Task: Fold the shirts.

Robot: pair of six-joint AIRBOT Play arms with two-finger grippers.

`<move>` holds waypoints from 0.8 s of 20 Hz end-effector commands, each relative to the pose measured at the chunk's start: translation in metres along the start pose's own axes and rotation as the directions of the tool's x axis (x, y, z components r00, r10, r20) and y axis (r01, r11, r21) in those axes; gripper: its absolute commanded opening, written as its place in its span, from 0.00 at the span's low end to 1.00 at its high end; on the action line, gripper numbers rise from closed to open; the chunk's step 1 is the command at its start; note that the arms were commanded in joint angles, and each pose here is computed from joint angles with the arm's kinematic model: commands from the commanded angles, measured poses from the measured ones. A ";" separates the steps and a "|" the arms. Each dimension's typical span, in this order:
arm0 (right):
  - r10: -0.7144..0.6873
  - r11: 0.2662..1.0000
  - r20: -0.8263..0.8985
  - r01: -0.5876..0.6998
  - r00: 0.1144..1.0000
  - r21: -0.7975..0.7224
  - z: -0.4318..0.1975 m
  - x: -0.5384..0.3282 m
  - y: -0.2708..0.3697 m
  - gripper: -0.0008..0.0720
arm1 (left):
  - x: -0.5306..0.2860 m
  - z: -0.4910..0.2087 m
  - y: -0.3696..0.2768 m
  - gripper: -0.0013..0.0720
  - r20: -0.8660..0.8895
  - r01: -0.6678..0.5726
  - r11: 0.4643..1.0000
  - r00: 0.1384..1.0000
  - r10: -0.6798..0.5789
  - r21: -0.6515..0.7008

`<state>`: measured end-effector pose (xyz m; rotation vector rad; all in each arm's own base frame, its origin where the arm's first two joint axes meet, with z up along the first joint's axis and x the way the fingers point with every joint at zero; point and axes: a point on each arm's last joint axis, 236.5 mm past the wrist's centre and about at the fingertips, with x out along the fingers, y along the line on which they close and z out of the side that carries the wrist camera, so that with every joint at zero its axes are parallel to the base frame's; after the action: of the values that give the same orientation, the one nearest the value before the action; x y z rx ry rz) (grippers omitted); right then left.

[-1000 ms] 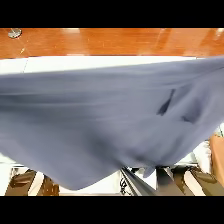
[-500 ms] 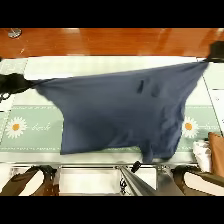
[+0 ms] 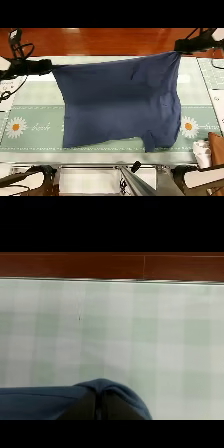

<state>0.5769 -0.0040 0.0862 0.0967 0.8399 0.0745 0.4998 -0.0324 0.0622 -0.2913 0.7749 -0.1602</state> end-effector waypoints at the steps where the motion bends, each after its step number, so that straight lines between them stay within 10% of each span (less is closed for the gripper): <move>1: 0.011 0.999 -0.005 -0.010 1.000 0.052 -0.012 0.048 -0.004 0.04 | 0.038 0.008 0.002 0.06 0.076 -0.026 1.000 0.997 0.025 0.008; 10: 0.046 0.996 -0.316 -0.021 0.948 0.083 -0.089 0.046 0.000 0.04 | 0.047 -0.109 0.005 0.06 -0.403 0.022 0.993 0.913 -0.066 -0.113; 16: 0.047 0.999 -0.674 -0.024 0.737 0.044 -0.175 0.001 -0.001 0.04 | 0.013 -0.164 -0.001 0.06 -0.640 0.019 0.984 0.757 -0.130 -0.178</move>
<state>0.4948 0.0069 -0.0208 0.1435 1.3684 0.1166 0.4250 -0.0652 -0.0526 -0.4034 1.3359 -0.2610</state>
